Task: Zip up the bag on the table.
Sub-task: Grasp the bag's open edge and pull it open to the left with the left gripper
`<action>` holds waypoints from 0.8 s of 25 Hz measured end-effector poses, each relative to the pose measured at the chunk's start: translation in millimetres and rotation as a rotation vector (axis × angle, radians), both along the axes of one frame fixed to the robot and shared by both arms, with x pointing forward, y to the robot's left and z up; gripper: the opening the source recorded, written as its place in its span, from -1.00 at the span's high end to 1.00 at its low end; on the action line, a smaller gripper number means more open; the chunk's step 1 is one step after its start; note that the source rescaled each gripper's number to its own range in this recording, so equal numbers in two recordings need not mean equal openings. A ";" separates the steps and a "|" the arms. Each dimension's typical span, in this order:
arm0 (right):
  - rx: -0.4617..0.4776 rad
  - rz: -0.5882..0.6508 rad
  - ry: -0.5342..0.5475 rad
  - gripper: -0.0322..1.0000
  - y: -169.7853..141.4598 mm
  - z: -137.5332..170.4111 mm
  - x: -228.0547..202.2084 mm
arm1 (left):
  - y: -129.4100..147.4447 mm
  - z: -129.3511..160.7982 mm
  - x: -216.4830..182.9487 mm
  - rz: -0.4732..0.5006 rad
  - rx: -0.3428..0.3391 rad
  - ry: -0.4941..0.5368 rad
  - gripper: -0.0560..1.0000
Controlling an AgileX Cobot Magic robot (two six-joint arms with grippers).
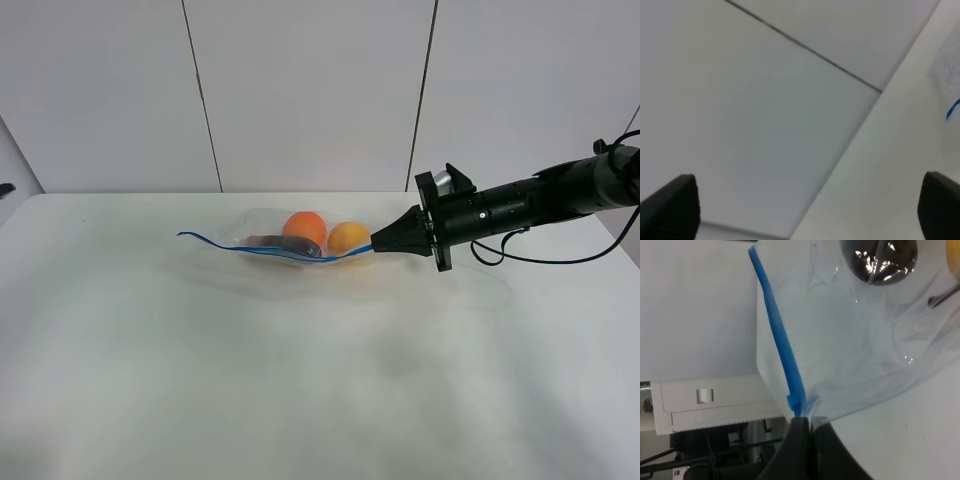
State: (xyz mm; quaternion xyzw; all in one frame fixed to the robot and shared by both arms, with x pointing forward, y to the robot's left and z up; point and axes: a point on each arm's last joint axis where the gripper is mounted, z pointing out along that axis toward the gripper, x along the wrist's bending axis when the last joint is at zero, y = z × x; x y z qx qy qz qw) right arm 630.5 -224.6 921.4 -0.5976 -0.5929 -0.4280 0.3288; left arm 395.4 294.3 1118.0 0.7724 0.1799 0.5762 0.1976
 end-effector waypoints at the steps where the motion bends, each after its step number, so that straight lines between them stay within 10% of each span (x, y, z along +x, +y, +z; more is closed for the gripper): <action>1: 0.000 0.000 0.000 0.93 0.0 0.0 0.0 | -0.7 -4.8 7.7 -0.012 0.005 0.024 -1.00; 20: 0.000 0.000 0.000 0.93 0.0 0.0 0.0 | -134.5 -82.3 53.1 -0.584 0.100 0.263 -1.00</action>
